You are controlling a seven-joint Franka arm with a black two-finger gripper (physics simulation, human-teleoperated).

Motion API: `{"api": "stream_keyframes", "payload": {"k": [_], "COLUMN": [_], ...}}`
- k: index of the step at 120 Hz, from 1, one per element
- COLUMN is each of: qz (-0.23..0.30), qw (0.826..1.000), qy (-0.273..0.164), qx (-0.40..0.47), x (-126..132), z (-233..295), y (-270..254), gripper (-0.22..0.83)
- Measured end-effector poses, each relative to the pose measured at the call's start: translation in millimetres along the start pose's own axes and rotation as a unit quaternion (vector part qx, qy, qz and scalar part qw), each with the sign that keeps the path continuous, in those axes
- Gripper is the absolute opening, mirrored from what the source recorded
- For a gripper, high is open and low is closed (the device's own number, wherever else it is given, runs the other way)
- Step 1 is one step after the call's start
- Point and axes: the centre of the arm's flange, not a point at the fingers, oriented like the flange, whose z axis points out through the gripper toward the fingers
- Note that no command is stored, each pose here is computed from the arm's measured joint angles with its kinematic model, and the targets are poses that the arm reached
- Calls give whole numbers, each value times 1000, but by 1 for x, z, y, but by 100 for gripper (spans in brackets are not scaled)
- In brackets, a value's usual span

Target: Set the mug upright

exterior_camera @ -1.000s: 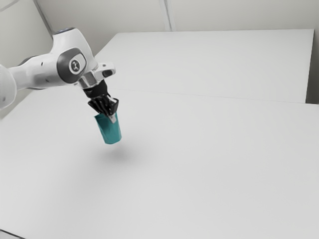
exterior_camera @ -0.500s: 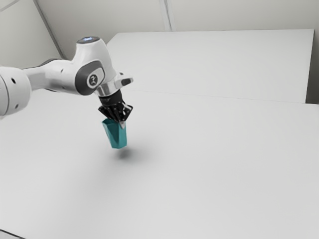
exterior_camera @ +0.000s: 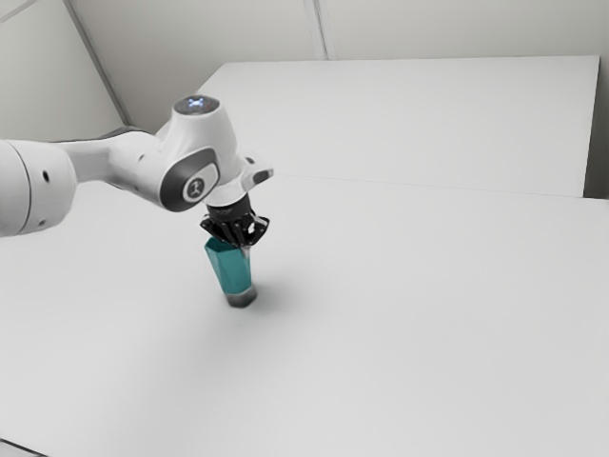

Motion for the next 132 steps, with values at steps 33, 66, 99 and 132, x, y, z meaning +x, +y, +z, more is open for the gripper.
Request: {"api": "stream_keyframes", "payload": {"k": [33, 66, 99, 132], "qz": [-33, -71, -128, -134], "qw": [999, 997, 991, 990], "qy": [4, 8, 27, -15], "qx": [5, 4, -18, -31], "x": [-2, -3, 12, 36], "z": [16, 20, -47, -131], "y": [12, 14, 11, -19], "gripper": [-17, 18, 50, 58]}}
